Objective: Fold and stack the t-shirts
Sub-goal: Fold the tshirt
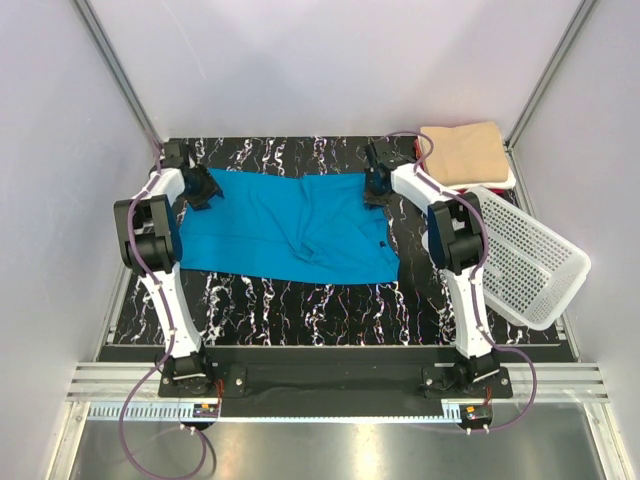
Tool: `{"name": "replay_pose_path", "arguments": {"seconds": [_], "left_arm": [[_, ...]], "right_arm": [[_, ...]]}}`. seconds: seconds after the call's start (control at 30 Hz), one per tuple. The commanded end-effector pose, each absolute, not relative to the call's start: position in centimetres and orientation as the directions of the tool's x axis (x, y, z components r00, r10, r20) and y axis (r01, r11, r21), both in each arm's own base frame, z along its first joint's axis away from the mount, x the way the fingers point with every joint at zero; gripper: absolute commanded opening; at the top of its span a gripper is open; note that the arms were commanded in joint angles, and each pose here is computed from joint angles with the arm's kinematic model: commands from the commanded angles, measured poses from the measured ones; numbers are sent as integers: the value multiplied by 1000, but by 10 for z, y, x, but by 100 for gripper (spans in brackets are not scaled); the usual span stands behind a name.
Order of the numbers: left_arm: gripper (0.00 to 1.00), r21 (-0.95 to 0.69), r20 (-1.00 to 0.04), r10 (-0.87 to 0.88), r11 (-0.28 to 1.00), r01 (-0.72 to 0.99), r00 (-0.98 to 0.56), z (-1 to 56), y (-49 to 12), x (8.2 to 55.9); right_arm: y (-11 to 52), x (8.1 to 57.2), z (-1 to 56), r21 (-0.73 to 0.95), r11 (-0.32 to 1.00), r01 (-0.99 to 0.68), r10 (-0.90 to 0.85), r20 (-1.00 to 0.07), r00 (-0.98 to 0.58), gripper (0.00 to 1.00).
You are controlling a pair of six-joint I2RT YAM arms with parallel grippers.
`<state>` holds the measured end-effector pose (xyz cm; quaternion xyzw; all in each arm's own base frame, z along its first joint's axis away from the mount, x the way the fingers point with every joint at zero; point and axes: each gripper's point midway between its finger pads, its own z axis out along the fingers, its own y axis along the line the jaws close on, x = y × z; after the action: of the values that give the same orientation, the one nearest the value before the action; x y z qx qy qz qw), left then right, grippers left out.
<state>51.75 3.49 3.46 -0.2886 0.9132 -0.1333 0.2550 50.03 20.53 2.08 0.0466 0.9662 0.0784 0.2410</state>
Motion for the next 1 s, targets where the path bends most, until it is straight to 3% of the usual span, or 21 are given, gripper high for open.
{"name": "replay_pose_path", "arguments": {"seconds": [0.0, 0.23, 0.47, 0.77, 0.97], "left_arm": [[55, -293, -393, -610, 792, -535, -688, 21, 58, 507], [52, -285, -387, -648, 761, -583, -656, 22, 64, 496], [53, -253, -450, -665, 735, -629, -596, 44, 79, 494], [58, -483, -507, -637, 768, -421, -580, 126, 48, 551], [60, -503, -519, -653, 755, -420, -552, 121, 65, 584]], "right_arm": [[169, 516, 24, 165, 975, 150, 211, -467, -859, 21], [152, 506, 25, 146, 972, 185, 232, -458, -858, 21], [161, 515, 36, 192, 967, 165, 238, -466, -852, 21], [183, 567, 112, 355, 935, 7, 226, -580, -783, 39], [186, 589, 116, 439, 894, -87, 210, -584, -784, 55]]}}
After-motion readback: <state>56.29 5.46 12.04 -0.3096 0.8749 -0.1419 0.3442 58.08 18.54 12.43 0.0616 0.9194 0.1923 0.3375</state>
